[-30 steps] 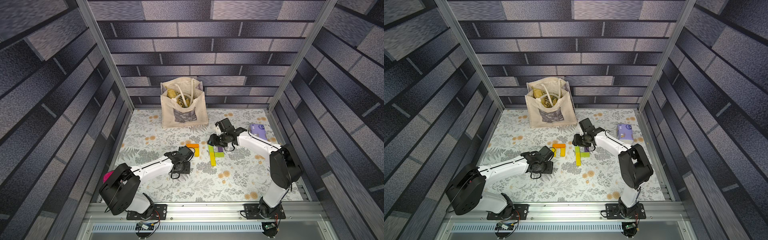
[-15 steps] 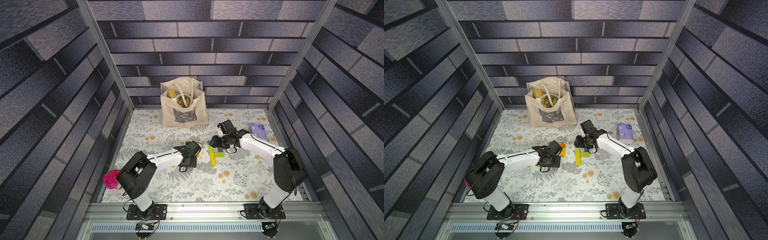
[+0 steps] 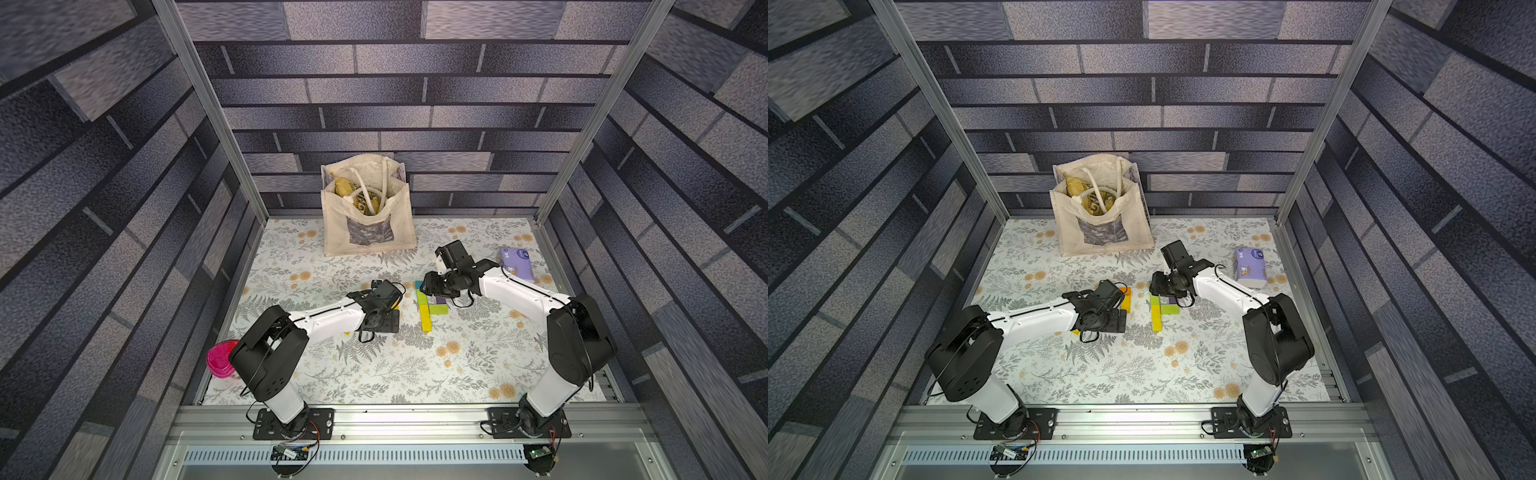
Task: Assemble the letter p with building blocks
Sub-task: Assemble the building block at the center of the board.
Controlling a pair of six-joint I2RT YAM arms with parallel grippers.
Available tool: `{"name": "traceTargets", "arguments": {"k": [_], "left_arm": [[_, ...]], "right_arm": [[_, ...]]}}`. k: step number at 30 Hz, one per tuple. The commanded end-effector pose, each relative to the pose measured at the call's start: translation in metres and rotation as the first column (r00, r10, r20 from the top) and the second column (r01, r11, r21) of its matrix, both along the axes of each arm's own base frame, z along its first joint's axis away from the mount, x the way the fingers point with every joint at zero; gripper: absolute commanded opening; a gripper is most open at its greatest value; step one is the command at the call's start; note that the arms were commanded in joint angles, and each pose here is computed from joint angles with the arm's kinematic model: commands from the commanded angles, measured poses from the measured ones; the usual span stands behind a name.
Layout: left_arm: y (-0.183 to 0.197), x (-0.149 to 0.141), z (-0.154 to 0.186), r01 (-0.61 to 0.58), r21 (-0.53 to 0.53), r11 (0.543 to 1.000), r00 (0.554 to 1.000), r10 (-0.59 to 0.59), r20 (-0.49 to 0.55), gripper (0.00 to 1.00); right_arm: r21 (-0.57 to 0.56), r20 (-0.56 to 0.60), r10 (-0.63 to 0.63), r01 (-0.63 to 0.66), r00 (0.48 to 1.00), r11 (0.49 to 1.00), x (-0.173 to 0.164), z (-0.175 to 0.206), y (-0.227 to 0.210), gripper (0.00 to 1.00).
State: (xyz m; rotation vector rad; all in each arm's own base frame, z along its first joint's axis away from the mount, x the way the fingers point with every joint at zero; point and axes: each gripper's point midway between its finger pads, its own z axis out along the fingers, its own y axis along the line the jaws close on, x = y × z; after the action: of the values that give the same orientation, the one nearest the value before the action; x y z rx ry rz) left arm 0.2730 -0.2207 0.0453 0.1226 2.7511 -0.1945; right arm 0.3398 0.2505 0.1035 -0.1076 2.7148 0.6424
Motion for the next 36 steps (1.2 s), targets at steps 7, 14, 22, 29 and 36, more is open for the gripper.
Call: {"name": "traceTargets", "arguments": {"k": [7, 14, 22, 29, 36], "left_arm": [[0.021, 0.016, 0.059, -0.039, -0.003, 0.999, 0.981, 0.038, 0.189, 1.00], [0.032, 0.015, 0.062, -0.059, 0.001, 0.998, 0.978, 0.058, 0.202, 1.00], [0.041, 0.016, 0.057, -0.084, 0.000, 0.996, 0.976, 0.082, 0.203, 1.00], [0.047, 0.019, 0.050, -0.095, 0.007, 0.995, 0.979, 0.092, 0.184, 1.00], [0.050, 0.018, 0.047, -0.108, 0.003, 0.994, 0.978, 0.106, 0.178, 1.00]], "right_arm": [[-0.011, -0.008, -0.015, 0.015, 1.000, 1.000, -0.004, 0.001, -0.007, 0.53], [-0.015, -0.022, -0.010, 0.009, 1.000, 1.000, -0.001, -0.003, -0.005, 0.53], [-0.021, -0.038, -0.010, 0.009, 0.999, 1.000, 0.003, -0.009, -0.003, 0.53], [-0.023, -0.051, -0.009, 0.008, 0.999, 1.000, 0.007, -0.011, 0.000, 0.53], [-0.013, -0.055, -0.003, 0.002, 0.998, 1.000, 0.007, -0.009, 0.002, 0.53]]}}
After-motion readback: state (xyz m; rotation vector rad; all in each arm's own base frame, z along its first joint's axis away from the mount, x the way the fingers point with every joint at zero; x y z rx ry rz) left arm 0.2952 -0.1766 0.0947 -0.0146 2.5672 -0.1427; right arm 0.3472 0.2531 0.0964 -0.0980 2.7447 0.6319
